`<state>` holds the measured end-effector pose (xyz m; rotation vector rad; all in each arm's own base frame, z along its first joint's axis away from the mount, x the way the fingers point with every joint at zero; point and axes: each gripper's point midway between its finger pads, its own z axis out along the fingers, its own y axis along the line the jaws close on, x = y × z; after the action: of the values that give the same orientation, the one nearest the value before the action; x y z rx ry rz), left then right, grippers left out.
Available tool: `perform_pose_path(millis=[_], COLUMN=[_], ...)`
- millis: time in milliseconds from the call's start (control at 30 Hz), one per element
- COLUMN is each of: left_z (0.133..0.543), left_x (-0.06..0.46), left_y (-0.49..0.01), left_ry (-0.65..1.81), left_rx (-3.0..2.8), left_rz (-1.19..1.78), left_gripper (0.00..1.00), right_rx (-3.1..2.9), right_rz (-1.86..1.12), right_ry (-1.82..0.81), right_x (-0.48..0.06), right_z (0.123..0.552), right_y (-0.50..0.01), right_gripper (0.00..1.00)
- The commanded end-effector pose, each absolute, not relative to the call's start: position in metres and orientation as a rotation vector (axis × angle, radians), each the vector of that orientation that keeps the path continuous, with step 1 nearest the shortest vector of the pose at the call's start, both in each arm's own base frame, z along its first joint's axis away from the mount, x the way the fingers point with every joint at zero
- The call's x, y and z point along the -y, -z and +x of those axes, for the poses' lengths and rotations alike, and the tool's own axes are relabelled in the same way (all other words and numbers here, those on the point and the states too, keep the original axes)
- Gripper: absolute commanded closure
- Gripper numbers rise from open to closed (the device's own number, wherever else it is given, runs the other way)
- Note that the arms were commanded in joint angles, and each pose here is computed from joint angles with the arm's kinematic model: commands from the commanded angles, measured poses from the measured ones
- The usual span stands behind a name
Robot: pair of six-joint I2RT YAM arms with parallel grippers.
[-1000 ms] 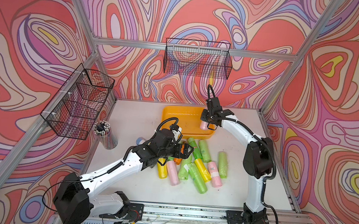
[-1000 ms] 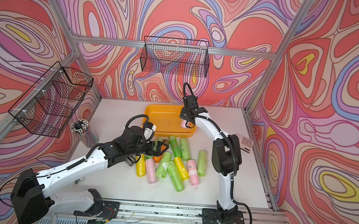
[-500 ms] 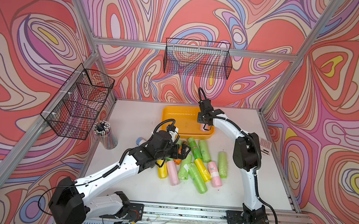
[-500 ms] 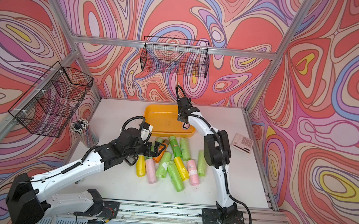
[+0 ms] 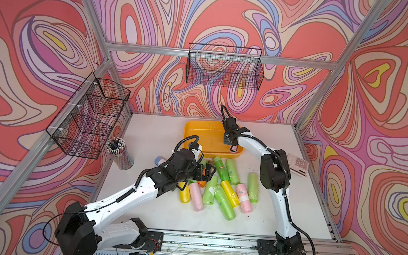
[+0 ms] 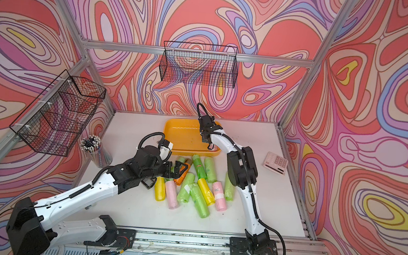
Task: Put the roll of trash bags into the storage box
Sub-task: Place the roll of trash bags in the storage box.
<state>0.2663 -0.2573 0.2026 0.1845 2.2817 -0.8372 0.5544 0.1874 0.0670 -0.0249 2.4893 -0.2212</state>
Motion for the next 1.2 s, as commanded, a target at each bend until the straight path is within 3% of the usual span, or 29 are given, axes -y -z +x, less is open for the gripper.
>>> perform_pose_path(millis=[0,167,300,667,1167], left_z=[0.263,0.26,0.257,0.247,0.246], left_x=[0.251,0.247,0.24,0.216,0.165], left_y=[-0.204,-0.209,-0.218,-0.226,-0.221], left_ry=[0.797,0.77,0.757,0.72,0.492], left_rx=[-2.291,-2.309,-2.287,-2.256,-2.292], left_rz=[0.19,0.205,0.205,0.127,-0.112], left_gripper=[0.0,0.0,0.0,0.0,0.0], right_rx=[-2.486,-2.486,-2.454,-2.331,-2.265], right_rz=[-0.036,-0.022,0.013,0.05,0.024], right_ry=[0.239,0.211,0.179,-0.092,-0.32], right_x=[-0.19,-0.192,-0.191,-0.2,-0.184], right_z=[0.557,0.555,0.554,0.524,0.432], right_y=[-0.066,-0.076,-0.101,-0.195,-0.246], right_gripper=[0.62,0.49,0.31,0.06,0.02])
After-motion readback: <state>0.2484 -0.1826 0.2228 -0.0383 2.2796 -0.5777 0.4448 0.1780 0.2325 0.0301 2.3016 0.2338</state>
